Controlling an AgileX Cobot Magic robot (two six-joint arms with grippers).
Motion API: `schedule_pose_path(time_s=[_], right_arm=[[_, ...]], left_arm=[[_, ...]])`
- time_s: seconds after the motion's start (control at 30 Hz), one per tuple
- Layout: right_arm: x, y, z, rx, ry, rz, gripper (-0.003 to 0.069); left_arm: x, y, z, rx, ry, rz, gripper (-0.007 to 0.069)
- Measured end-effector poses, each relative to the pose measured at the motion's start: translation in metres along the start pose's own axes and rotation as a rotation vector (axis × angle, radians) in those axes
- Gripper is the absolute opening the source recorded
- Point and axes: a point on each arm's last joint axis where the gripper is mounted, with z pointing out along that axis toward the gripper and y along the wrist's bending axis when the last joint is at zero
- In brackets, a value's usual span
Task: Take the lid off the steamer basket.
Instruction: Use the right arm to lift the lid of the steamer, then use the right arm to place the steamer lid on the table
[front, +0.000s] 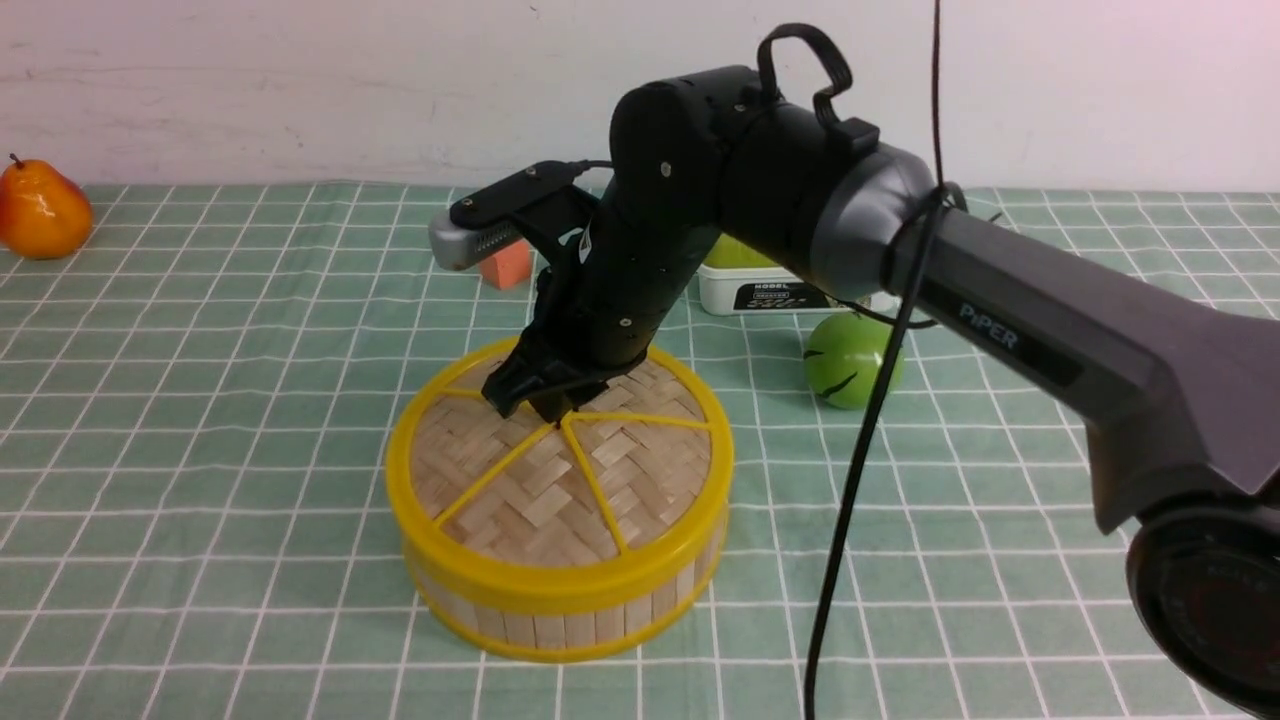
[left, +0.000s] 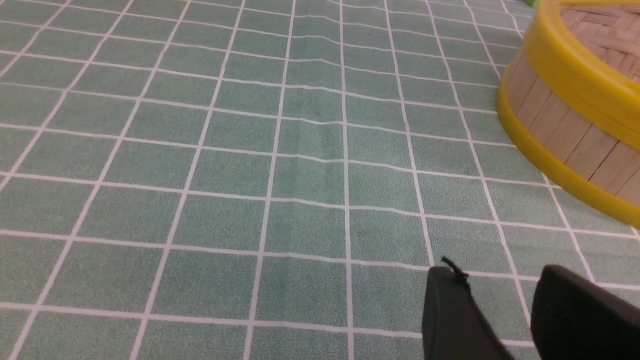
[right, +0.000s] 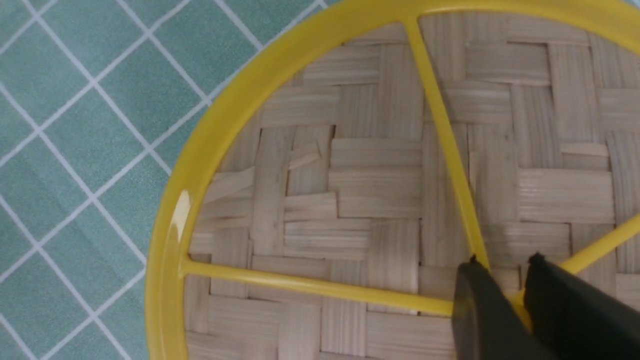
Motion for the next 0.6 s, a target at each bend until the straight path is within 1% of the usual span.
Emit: schedule_pose_path(time_s=[0.07, 0.13, 0.17, 0.23, 0.33, 0.4, 0.43, 0.47, 0.5, 0.6], right_arm=[[-0.001, 0.000, -0.007, 0.006, 0.012, -0.010, 0.0079], [-0.007, 0.002, -0.036, 0.040, 0.009, -0.040, 0.0079], [-0.007, 0.002, -0.039, 0.044, 0.007, -0.043, 0.0079], [-0.015, 0.004, -0.089, 0.113, -0.068, -0.092, 0.0079], [-0.016, 0.007, -0.148, 0.202, -0.166, -0.120, 0.0079], [-0.005, 0.005, -0.193, 0.253, -0.220, -0.109, 0.0079], [-0.003, 0.004, -0.194, 0.254, -0.215, -0.104, 0.0079], [0.007, 0.002, -0.215, 0.272, -0.228, -0.090, 0.0079], [0.015, 0.000, -0.223, 0.280, -0.224, -0.077, 0.0079], [0.050, -0.013, -0.239, 0.303, -0.162, -0.009, 0.0079]], left_arm=[[0.000, 0.000, 0.000, 0.000, 0.000, 0.000, 0.0239], [0.000, 0.000, 0.000, 0.000, 0.000, 0.000, 0.0239], [0.000, 0.000, 0.000, 0.000, 0.000, 0.000, 0.0239], [0.000, 0.000, 0.000, 0.000, 0.000, 0.000, 0.0239], [0.000, 0.000, 0.000, 0.000, 0.000, 0.000, 0.0239], [0.000, 0.000, 0.000, 0.000, 0.000, 0.000, 0.0239], [0.000, 0.000, 0.000, 0.000, 0.000, 0.000, 0.0239], [0.000, 0.000, 0.000, 0.000, 0.000, 0.000, 0.0239], [0.000, 0.000, 0.000, 0.000, 0.000, 0.000, 0.0239], [0.000, 0.000, 0.000, 0.000, 0.000, 0.000, 0.0239]])
